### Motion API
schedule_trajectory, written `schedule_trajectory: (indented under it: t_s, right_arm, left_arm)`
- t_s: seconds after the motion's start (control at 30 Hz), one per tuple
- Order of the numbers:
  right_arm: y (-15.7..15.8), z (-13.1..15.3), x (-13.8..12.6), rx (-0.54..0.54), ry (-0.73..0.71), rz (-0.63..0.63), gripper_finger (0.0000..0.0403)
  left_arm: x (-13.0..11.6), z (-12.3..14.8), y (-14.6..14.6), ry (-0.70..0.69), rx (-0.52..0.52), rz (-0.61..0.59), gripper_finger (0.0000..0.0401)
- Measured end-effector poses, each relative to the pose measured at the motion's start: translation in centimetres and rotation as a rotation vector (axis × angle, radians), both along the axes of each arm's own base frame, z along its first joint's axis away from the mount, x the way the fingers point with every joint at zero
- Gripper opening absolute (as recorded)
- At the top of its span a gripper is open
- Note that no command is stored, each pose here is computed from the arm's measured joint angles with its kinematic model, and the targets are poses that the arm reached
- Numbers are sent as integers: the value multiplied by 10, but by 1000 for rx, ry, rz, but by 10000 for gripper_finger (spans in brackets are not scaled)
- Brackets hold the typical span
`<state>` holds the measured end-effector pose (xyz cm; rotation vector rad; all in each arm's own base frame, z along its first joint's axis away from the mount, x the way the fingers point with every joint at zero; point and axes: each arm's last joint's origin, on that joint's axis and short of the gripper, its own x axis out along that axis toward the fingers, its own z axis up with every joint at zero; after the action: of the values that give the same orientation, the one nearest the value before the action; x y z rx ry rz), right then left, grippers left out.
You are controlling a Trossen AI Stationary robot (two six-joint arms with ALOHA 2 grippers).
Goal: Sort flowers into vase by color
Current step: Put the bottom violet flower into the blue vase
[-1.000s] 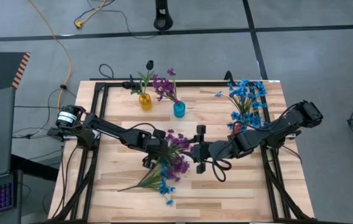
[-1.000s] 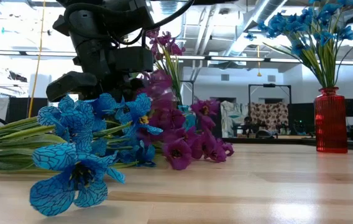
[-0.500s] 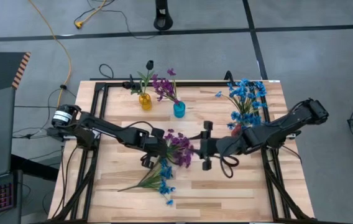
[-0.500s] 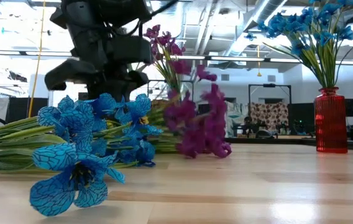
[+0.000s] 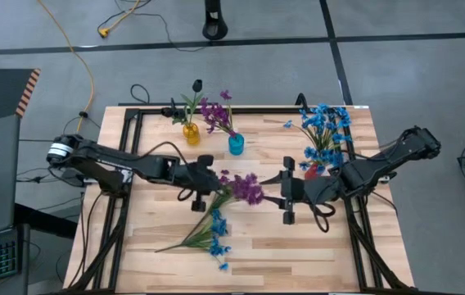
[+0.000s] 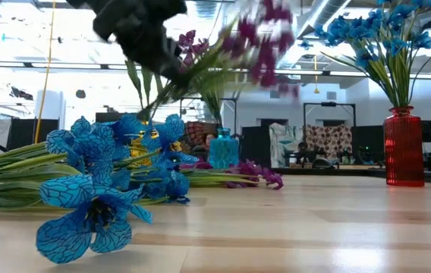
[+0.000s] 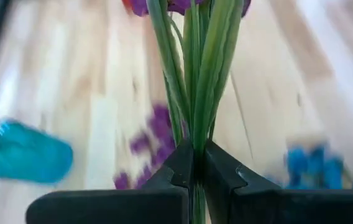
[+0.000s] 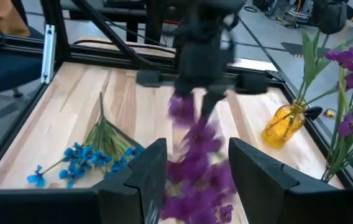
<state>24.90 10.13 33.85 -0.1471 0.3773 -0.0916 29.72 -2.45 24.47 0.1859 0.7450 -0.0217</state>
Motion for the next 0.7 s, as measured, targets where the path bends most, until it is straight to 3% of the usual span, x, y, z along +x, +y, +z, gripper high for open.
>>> schedule_trajectory:
  t_s: [0.23, 0.37, 0.53, 0.7]
  right_arm:
    - [1, -4, 3, -36, 20, 10, 198]
    - [0, -4, 4, -38, 19, 8, 198]
    - [1, -4, 4, -40, 17, 8, 198]
    - [-1, -4, 5, -40, 18, 2, 198]
  left_arm:
    - [13, 24, 7, -282, -22, 26, 4]
    - [18, 17, 13, -381, -25, 48, 4]
    - [13, 12, 28, -660, -36, 99, 4]
    - [6, 14, 40, -813, 26, 116, 4]
